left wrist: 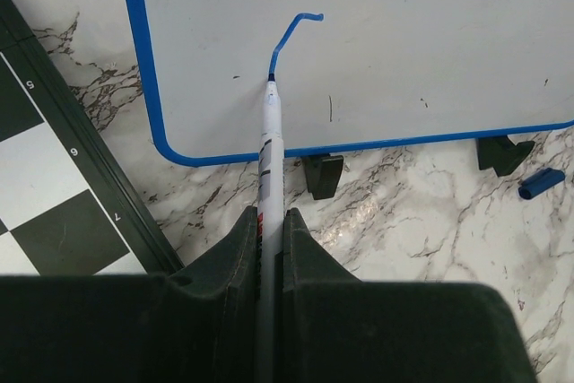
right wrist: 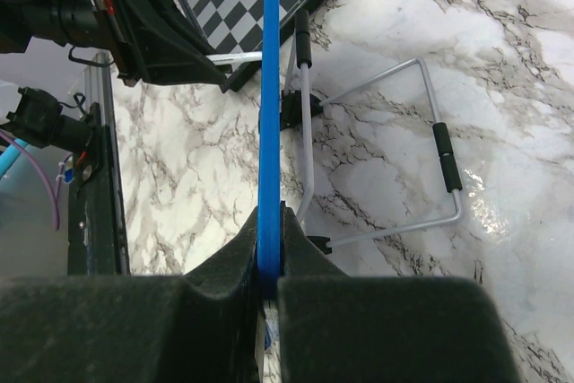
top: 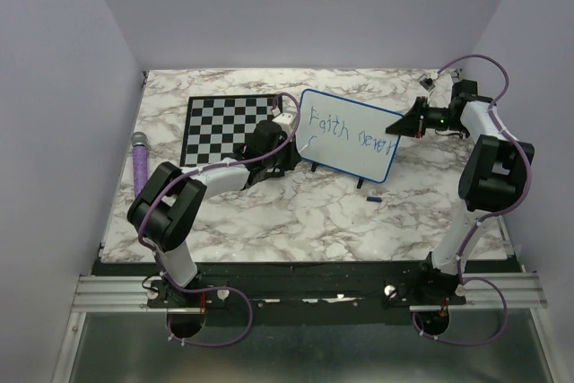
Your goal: Write a sentence on the whiteboard
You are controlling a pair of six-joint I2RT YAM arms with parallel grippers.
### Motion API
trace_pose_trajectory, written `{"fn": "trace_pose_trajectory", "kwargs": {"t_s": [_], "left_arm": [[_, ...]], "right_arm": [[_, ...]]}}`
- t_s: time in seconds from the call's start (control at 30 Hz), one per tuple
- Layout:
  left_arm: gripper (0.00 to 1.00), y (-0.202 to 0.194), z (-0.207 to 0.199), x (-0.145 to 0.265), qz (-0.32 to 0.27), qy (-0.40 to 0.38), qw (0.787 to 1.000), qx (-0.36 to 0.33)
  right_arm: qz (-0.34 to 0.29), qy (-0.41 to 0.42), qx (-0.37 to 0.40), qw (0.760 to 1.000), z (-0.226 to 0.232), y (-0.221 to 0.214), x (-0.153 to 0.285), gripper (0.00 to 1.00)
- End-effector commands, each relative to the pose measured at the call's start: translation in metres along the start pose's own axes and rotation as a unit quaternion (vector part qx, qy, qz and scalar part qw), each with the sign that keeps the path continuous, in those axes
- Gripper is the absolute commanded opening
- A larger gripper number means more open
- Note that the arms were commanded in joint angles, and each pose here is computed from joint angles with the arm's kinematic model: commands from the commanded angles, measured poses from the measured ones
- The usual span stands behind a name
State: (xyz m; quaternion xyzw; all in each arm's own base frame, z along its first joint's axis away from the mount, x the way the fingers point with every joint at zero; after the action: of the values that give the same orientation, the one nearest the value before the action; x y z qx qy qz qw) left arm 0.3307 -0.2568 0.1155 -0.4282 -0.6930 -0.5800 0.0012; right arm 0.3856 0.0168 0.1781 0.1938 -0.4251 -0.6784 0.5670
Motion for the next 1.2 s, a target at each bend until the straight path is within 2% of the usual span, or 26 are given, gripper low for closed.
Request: {"fn": "trace_pose_trajectory", "kwargs": {"t_s": [0.0, 0.47, 0.83, 0.97, 1.17], "left_arm": [[0.00, -0.007, 0.001, 0.009, 0.022, -0.002, 1.000, 0.008], [0.00, -0.026, -0.001, 0.017, 0.059, -0.014, 0.998, 0.019], [0.00, 0.007, -0.020, 0.034, -0.011, -0.065, 0.998, 0.008], [0.00, 0.021, -0.020, 0.035, -0.028, -0.050, 0.998, 0.008], [0.00, 0.027, -0.013, 0.022, -0.024, -0.021, 0.999, 0.013]], "right_arm": [[0.003, -0.007, 0.034, 0.999, -0.002, 0.009, 0.001, 0.01], [0.003, -0.006, 0.034, 0.999, -0.001, 0.010, 0.001, 0.00], [0.003, -0.006, 0.034, 0.999, -0.001, 0.010, 0.001, 0.01], [0.004, -0.007, 0.033, 0.999, -0.002, 0.009, 0.001, 0.00], [0.004, -0.007, 0.034, 0.999, -0.001, 0.009, 0.001, 0.01]]}}
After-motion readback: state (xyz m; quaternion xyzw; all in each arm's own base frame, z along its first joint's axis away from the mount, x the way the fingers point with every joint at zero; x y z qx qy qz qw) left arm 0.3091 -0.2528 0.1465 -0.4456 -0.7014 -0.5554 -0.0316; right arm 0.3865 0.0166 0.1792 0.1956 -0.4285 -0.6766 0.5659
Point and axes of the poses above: each gripper's point midway between its finger pads, its own x axis back along the fingers, its own z axis along the line the jaws close on, y = z × x, the point moved 6 cm from there along x, back along the fingers, and after that the axes turned 1 degree about -x, right-handed, at the moved point
